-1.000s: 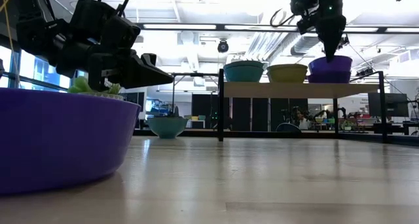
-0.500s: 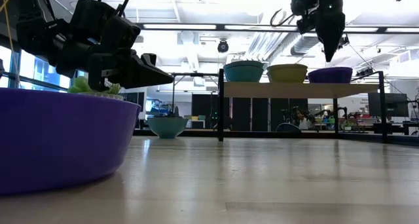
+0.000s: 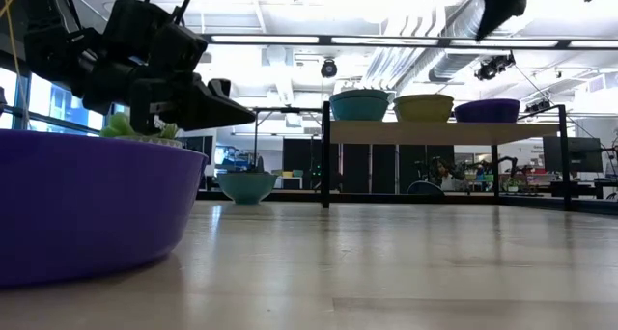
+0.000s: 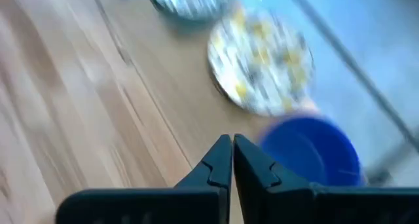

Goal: Pick & Place Mini bowls
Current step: Stack the violet bowl on the violet bowls on the shelf

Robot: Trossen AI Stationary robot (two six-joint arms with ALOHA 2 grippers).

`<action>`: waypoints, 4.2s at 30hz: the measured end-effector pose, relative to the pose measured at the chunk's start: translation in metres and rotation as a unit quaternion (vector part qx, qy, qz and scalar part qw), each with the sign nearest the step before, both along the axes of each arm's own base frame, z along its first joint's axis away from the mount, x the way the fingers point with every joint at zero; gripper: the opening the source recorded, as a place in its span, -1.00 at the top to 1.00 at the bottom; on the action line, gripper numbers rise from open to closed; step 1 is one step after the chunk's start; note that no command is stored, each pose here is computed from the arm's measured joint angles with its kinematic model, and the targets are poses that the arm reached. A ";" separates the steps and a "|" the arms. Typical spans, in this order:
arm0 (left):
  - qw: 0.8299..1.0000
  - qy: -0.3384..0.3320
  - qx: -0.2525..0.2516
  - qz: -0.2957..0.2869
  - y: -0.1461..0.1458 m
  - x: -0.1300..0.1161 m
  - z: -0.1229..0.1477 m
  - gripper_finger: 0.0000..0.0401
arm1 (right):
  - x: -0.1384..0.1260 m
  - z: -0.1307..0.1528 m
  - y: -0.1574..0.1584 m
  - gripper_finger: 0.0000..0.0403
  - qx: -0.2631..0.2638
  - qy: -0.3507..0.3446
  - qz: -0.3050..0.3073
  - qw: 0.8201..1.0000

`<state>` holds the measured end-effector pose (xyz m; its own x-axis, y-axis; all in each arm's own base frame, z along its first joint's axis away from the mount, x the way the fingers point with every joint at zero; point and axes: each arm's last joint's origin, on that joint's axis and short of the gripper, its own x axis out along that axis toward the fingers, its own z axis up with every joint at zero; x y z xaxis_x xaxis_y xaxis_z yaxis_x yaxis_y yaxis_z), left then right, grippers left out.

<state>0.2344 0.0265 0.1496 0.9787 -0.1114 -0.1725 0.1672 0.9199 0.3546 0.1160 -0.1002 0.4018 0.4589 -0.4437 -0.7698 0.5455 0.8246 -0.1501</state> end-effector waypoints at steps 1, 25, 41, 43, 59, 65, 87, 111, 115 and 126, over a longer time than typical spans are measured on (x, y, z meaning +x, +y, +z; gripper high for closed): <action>1.000 -0.001 0.000 0.000 0.000 0.000 0.000 1.00 | -0.002 -0.001 0.007 0.99 -0.016 -0.035 0.010 0.999; 0.987 0.125 0.009 -0.099 -0.032 0.050 0.043 1.00 | 0.026 -0.167 0.076 0.99 -0.101 -0.355 0.253 0.894; 0.920 0.373 -0.051 -0.112 -0.118 0.047 0.080 1.00 | 0.027 -0.186 0.096 1.00 -0.109 -0.385 0.319 0.859; 0.912 0.392 -0.067 -0.098 -0.127 0.045 0.075 0.99 | 0.027 -0.186 0.096 0.99 -0.109 -0.385 0.319 0.859; 0.863 0.484 -0.147 -0.013 -0.154 0.037 0.048 0.15 | 0.027 -0.187 0.096 0.99 -0.108 -0.383 0.320 0.860; 0.853 0.498 -0.156 0.002 -0.156 0.042 0.036 0.22 | 0.027 -0.187 0.096 0.99 -0.108 -0.383 0.320 0.860; 0.848 0.489 -0.197 0.055 -0.099 0.062 0.035 0.98 | 0.027 -0.187 0.096 0.99 -0.109 -0.382 0.321 0.860; 0.930 0.348 -0.112 -0.028 0.036 0.171 0.101 1.00 | 0.032 -0.196 0.103 0.90 -0.042 -0.362 0.354 0.861; 0.931 0.354 -0.089 -0.007 0.039 0.170 0.103 1.00 | 0.035 -0.203 0.110 0.81 -0.034 -0.334 0.340 0.879; 0.915 0.399 -0.059 0.026 0.040 0.182 0.070 0.98 | 0.037 -0.204 0.119 0.79 -0.044 -0.331 0.338 0.880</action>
